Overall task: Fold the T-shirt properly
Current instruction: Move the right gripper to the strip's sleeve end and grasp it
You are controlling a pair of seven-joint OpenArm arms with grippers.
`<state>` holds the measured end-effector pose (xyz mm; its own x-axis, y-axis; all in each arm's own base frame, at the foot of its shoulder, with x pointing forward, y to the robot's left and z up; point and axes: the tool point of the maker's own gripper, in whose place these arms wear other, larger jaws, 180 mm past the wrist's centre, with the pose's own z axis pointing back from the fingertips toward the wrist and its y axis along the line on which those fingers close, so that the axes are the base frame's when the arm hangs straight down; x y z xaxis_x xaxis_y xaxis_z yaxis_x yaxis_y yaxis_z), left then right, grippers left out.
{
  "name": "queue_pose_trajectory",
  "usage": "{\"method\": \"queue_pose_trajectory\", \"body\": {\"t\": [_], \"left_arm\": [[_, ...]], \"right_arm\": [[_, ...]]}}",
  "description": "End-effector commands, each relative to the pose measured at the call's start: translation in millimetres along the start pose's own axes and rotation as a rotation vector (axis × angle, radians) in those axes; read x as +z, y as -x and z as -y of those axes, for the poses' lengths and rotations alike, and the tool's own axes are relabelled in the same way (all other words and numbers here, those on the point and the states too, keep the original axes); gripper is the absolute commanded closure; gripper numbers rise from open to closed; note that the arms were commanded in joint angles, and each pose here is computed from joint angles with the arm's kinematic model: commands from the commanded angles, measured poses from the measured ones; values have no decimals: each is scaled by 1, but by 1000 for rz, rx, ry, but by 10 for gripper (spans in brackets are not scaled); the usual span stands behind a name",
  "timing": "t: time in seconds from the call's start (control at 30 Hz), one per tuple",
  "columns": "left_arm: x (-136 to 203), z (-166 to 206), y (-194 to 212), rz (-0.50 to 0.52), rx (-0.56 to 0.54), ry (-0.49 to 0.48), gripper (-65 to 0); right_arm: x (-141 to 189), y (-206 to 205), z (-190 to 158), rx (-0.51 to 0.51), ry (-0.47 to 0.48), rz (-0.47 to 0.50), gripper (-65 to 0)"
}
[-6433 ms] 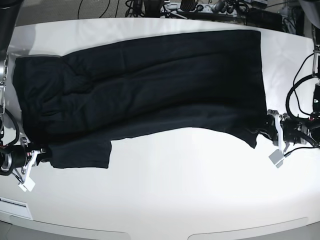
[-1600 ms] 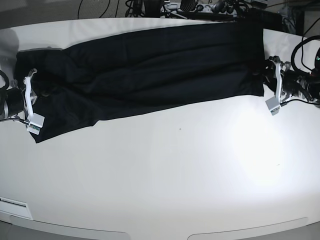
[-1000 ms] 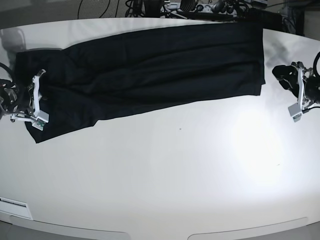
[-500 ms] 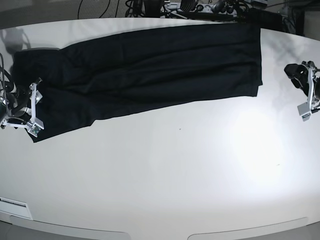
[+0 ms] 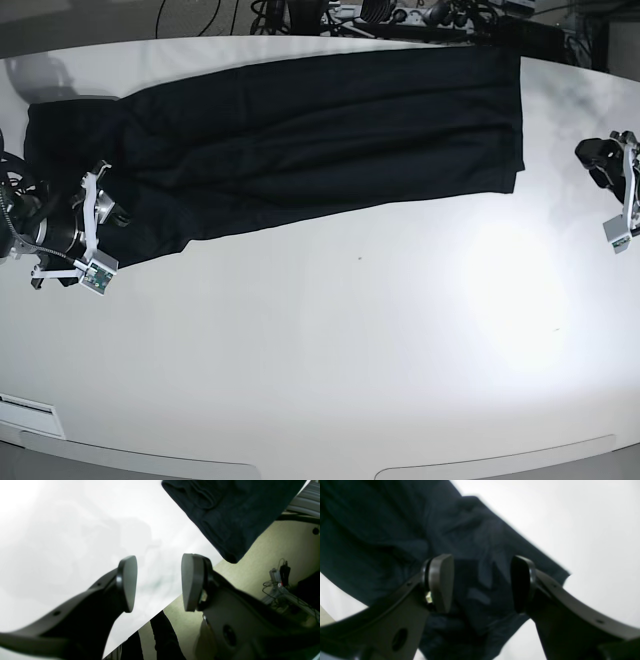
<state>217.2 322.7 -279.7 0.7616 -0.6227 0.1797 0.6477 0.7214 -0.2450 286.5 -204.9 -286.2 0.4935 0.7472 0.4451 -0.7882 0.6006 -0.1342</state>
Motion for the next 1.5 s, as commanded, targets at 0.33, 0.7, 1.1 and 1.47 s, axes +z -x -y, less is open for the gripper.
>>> {"method": "queue_pose_trajectory", "body": {"t": [0.33,0.7,1.1,1.47], "left_arm": [[61,-45,-48,182,-25,-266,-308],[115,-87,-53,330,124,-451,-308],[114,-102,-34,386,255,-378,-308],[110,-106,-28,400,299,-355,-308]], "right_arm": [[-45,2,-32,-67,45,28,-345],[-53,35,-33,-96,128,-60,0],[-83,91,-20,-193,166,-143,0],[-111,71,14,-486,495,-199,0]]}}
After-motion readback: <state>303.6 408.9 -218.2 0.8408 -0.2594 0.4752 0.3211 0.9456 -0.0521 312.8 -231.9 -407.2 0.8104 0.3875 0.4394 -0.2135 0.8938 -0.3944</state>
